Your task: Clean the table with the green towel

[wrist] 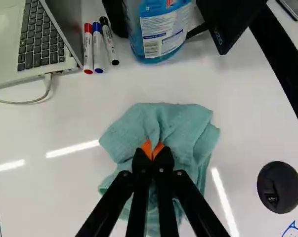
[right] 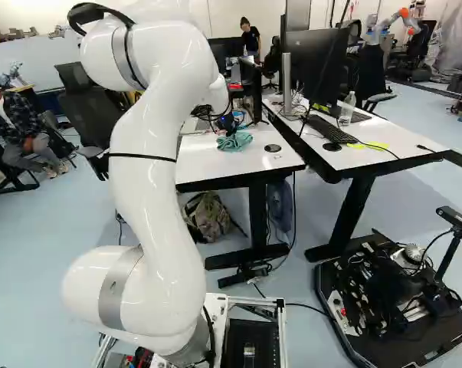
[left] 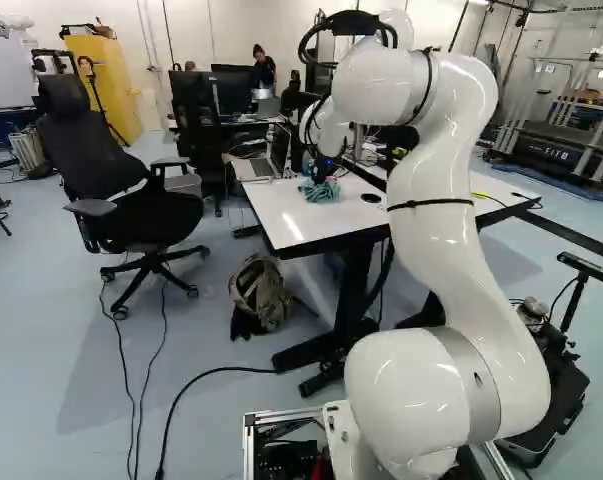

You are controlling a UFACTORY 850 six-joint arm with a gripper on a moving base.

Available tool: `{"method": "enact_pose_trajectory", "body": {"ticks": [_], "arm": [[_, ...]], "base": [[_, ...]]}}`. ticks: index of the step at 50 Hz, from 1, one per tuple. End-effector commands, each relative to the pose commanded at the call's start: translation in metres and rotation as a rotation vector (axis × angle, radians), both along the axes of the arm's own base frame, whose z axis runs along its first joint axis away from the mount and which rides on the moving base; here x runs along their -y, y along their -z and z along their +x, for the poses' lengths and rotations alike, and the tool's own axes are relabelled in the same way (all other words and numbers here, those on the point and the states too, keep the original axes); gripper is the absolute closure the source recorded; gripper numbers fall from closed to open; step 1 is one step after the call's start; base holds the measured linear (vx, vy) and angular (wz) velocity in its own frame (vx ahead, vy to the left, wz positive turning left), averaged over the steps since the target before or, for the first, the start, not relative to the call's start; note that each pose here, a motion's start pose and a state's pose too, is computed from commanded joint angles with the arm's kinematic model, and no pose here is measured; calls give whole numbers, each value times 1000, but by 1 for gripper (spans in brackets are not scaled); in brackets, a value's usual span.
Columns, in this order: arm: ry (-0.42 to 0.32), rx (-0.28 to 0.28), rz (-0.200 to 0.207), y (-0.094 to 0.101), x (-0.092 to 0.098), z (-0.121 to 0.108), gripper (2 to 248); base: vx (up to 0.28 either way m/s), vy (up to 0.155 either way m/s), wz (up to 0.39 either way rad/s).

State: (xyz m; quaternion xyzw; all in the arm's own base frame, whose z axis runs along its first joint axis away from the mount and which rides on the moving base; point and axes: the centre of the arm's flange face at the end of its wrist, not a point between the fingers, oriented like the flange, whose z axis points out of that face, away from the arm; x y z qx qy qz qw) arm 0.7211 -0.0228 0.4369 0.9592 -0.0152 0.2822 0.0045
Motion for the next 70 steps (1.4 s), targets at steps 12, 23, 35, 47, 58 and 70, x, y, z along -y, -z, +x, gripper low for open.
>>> {"method": "enact_pose_trajectory", "body": {"ticks": [12,23,35,47,58,70], "arm": [[1,0,0,0,1,0,228],[8,-14,1,-1,5,-14,228],[14,-34,1,-3,8,-34,228],[19,-53,2,-5,11,-55,228],[25,-70,3,-7,14,-75,228],[29,-83,4,-8,15,-91,228]], "base": [[0,0,0],[0,0,0],[0,0,0],[0,0,0],[0,0,0],[0,0,0]]}}
